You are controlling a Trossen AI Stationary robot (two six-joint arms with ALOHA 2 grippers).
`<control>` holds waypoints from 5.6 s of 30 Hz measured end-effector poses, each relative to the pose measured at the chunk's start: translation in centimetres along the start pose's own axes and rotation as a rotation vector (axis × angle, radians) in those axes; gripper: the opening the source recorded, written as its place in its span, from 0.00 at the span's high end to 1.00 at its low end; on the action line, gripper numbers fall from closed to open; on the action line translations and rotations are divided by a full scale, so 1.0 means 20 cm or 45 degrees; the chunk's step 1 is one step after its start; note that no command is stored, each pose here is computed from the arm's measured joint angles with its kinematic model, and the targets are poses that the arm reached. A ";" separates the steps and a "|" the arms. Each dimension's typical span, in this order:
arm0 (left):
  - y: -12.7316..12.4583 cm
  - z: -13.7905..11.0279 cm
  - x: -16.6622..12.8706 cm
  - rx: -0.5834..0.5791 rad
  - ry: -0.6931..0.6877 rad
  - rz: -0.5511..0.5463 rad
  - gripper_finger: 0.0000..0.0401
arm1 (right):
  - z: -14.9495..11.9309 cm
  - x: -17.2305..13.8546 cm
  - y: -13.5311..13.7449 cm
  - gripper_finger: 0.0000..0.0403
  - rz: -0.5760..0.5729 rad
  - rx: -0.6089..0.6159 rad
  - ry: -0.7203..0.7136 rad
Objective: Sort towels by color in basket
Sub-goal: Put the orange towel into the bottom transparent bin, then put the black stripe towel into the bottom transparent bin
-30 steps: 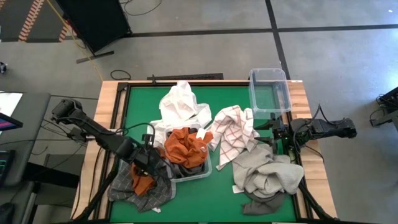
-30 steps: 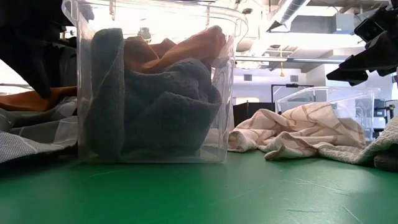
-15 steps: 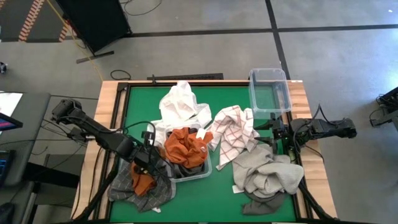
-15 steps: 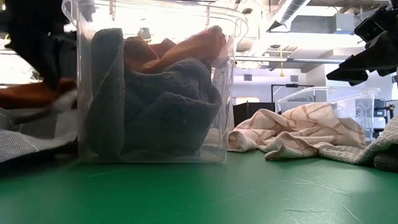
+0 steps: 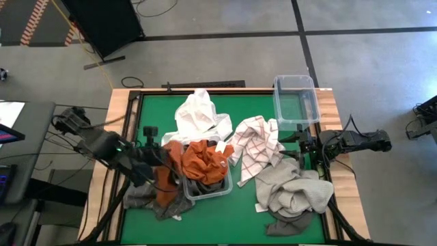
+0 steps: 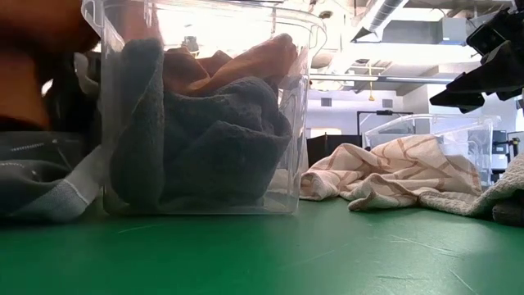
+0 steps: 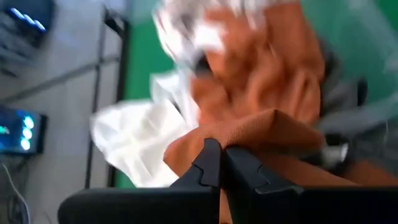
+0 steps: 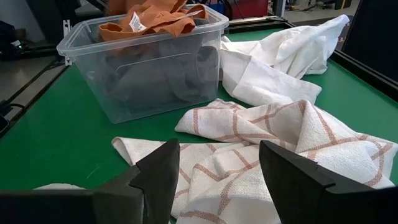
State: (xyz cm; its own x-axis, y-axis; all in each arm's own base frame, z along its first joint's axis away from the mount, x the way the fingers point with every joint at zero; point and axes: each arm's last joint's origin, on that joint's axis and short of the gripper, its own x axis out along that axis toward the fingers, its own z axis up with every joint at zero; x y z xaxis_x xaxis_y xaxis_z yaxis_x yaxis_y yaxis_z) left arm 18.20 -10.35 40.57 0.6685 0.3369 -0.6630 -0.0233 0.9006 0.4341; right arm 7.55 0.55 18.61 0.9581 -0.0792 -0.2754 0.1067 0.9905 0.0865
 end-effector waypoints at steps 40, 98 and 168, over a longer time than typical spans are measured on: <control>0.09 0.31 0.01 0.108 -0.481 0.214 1.00 | 0.00 0.00 0.00 0.38 0.001 0.000 0.000; -0.04 0.03 0.51 -0.134 -0.075 -0.390 0.47 | 0.00 0.00 0.00 0.38 0.000 0.000 0.000; -0.30 -0.10 -0.03 0.096 -0.018 -0.217 0.97 | 0.00 0.00 0.00 0.38 0.000 0.000 0.000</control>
State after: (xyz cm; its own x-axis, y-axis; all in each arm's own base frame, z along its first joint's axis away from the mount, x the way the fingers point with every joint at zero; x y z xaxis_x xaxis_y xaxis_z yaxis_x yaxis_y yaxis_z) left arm 16.53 -15.34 37.23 0.6683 0.1771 -0.7225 0.1464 0.9210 0.3611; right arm 7.55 0.55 18.62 0.9581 -0.0791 -0.2752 0.1066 0.9905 0.0865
